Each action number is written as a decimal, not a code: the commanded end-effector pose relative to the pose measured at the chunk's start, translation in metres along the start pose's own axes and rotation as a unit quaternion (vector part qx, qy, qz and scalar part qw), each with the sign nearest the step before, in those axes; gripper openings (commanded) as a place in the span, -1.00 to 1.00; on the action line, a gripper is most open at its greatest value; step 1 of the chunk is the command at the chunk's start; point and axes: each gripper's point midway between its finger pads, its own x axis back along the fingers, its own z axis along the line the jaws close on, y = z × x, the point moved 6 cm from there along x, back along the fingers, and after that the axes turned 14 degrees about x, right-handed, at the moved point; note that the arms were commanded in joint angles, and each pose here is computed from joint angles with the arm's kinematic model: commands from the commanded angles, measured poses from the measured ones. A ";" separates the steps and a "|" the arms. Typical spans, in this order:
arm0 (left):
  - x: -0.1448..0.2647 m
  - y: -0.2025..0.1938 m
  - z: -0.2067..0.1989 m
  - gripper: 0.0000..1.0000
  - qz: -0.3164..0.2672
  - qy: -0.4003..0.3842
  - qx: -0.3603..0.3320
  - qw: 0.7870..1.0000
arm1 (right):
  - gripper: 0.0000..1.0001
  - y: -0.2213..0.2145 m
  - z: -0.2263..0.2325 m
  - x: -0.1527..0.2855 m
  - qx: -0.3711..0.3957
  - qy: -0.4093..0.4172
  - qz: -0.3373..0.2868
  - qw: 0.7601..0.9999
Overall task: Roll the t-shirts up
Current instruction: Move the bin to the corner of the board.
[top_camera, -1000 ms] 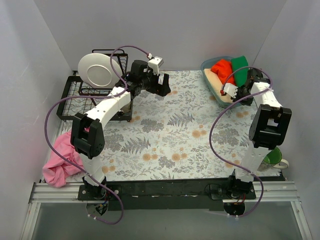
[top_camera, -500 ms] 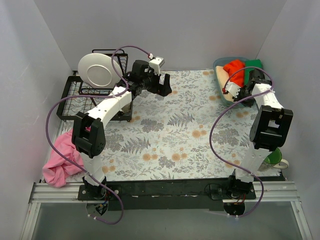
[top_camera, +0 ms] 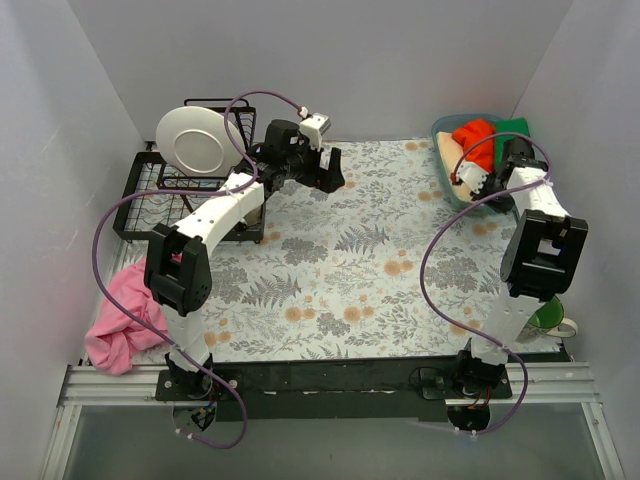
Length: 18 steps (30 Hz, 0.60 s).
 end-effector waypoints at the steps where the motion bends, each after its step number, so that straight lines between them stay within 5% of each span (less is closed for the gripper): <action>1: 0.018 0.014 -0.018 0.97 -0.011 -0.031 -0.029 0.999 | -0.59 -0.004 -0.014 0.020 -0.036 -0.030 -0.001 0.999; 2: 0.025 0.018 -0.022 0.96 -0.012 -0.040 -0.050 0.998 | -0.33 0.000 -0.014 0.027 -0.035 -0.036 -0.003 0.999; 8: 0.084 0.006 -0.035 0.96 0.052 -0.062 -0.158 0.984 | 0.13 0.062 0.002 0.088 -0.004 -0.084 -0.105 0.991; 13: 0.142 -0.031 -0.020 0.96 0.159 -0.015 -0.248 0.956 | 0.15 0.120 0.045 0.115 -0.005 -0.058 -0.189 0.980; 18: 0.206 -0.078 0.010 0.96 0.289 0.056 -0.253 0.922 | 0.18 0.164 0.082 0.117 -0.022 -0.005 -0.248 0.969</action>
